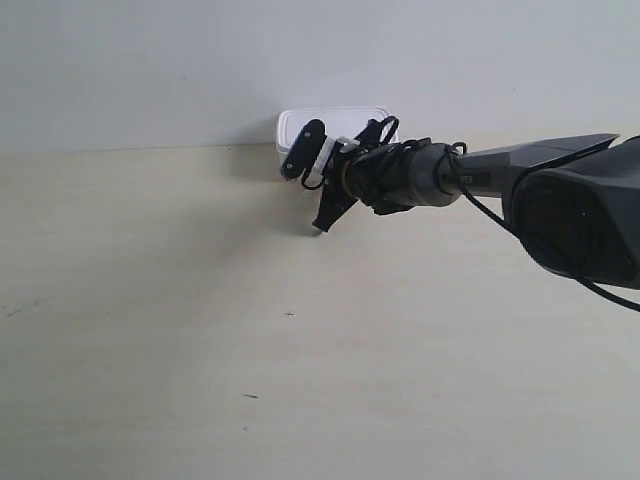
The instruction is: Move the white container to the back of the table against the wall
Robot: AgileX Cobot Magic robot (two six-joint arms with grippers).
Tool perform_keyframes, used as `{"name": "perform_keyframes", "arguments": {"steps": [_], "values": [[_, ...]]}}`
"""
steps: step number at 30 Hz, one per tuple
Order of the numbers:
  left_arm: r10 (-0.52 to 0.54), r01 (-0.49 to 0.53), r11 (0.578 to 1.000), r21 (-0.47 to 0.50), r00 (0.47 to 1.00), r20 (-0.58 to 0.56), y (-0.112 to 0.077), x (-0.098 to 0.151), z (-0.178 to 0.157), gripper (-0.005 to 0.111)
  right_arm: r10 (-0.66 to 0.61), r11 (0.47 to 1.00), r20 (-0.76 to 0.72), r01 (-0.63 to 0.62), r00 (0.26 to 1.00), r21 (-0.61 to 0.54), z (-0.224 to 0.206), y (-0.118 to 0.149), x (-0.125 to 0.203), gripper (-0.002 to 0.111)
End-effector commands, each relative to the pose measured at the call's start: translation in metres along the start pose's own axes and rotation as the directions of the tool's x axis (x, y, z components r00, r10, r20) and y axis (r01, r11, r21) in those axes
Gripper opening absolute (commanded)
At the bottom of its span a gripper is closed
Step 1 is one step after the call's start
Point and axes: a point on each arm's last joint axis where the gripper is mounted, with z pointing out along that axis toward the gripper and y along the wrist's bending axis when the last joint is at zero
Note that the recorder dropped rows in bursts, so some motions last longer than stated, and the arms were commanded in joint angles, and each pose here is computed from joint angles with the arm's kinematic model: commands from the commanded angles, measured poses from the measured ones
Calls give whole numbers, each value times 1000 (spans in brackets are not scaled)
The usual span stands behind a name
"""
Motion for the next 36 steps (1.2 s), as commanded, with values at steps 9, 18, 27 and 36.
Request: {"name": "perform_keyframes", "arguments": {"steps": [9, 18, 27, 36], "values": [[1, 0, 1000, -12, 1000, 8, 1, 0, 0, 0, 15, 998, -4, -15, 1000, 64, 3, -15, -2, 0], [2, -2, 1000, -12, 1000, 8, 1, 0, 0, 0, 297, 954, 7, -297, 955, 45, 6, -33, 19, 0], [2, -2, 1000, -16, 1000, 10, 2, 0, 0, 0, 534, 844, 33, -535, 845, 34, 7, -38, 17, 0], [2, -2, 1000, -16, 1000, 10, 2, 0, 0, 0, 629, 769, 54, -631, 776, 100, 6, -48, 16, 0]]}}
